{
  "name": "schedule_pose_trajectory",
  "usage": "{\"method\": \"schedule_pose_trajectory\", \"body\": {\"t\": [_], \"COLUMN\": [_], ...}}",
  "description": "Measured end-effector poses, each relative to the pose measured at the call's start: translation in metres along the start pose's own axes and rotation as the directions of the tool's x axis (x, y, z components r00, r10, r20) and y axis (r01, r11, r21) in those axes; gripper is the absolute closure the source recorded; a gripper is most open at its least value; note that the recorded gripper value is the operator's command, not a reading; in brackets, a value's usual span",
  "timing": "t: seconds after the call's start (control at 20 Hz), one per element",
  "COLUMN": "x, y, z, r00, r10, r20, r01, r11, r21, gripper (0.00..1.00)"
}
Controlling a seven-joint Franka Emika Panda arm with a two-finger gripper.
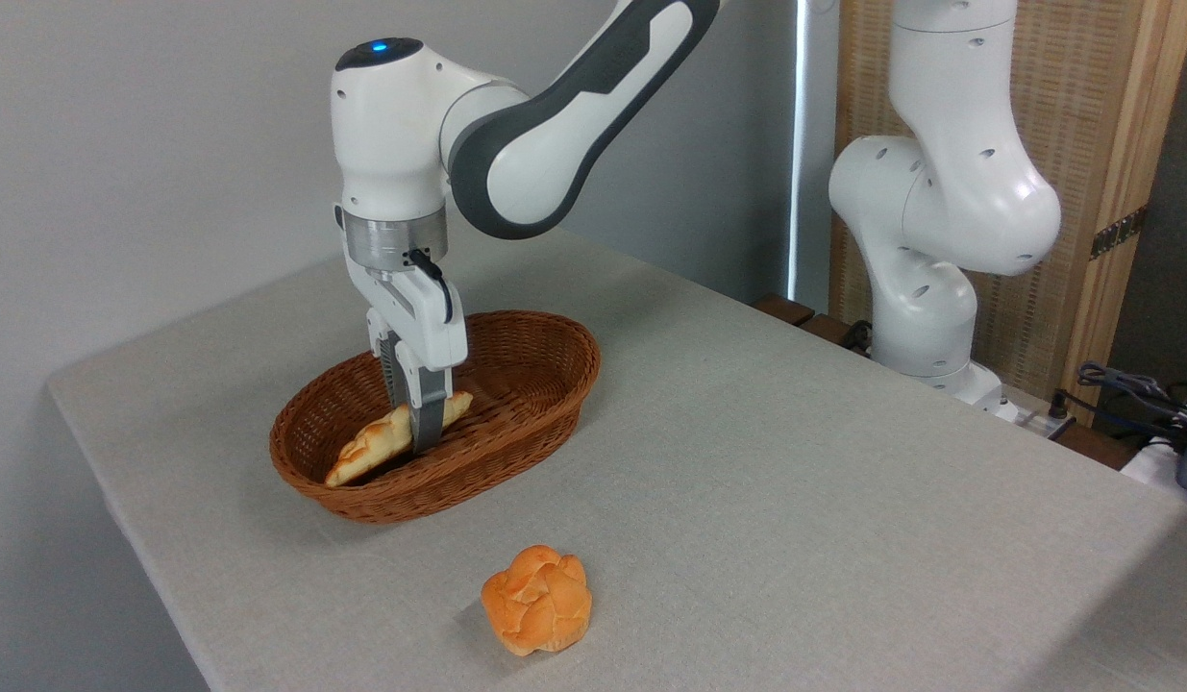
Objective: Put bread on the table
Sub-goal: 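Lift the braided roll up out of the basket, then carry the braided roll over the table beside the orange bun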
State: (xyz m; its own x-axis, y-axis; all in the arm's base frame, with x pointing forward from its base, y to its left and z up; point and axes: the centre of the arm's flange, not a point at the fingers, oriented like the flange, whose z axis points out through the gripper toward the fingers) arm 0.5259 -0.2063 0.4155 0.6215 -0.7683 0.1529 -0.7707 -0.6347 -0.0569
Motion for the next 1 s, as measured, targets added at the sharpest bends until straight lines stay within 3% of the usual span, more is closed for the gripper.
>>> {"method": "schedule_pose_trajectory", "body": {"t": [0.4, 0.6, 0.75, 1.0], "x": [0.0, 0.0, 0.0, -0.017], "y": [0.0, -0.002, -0.01, -0.048], "z": [0.0, -0.006, -0.025, -0.06], "r00": [1.0, 1.0, 0.996, 0.998], "r10": [0.0, -0.002, -0.013, -0.005], "r20": [0.0, 0.031, 0.084, 0.067], "r01": [0.0, 0.003, 0.019, 0.019], "r11": [1.0, 1.0, 0.997, 0.978], "r21": [0.0, -0.018, -0.077, -0.206], "gripper": [0.82, 0.85, 0.86, 0.86]}}
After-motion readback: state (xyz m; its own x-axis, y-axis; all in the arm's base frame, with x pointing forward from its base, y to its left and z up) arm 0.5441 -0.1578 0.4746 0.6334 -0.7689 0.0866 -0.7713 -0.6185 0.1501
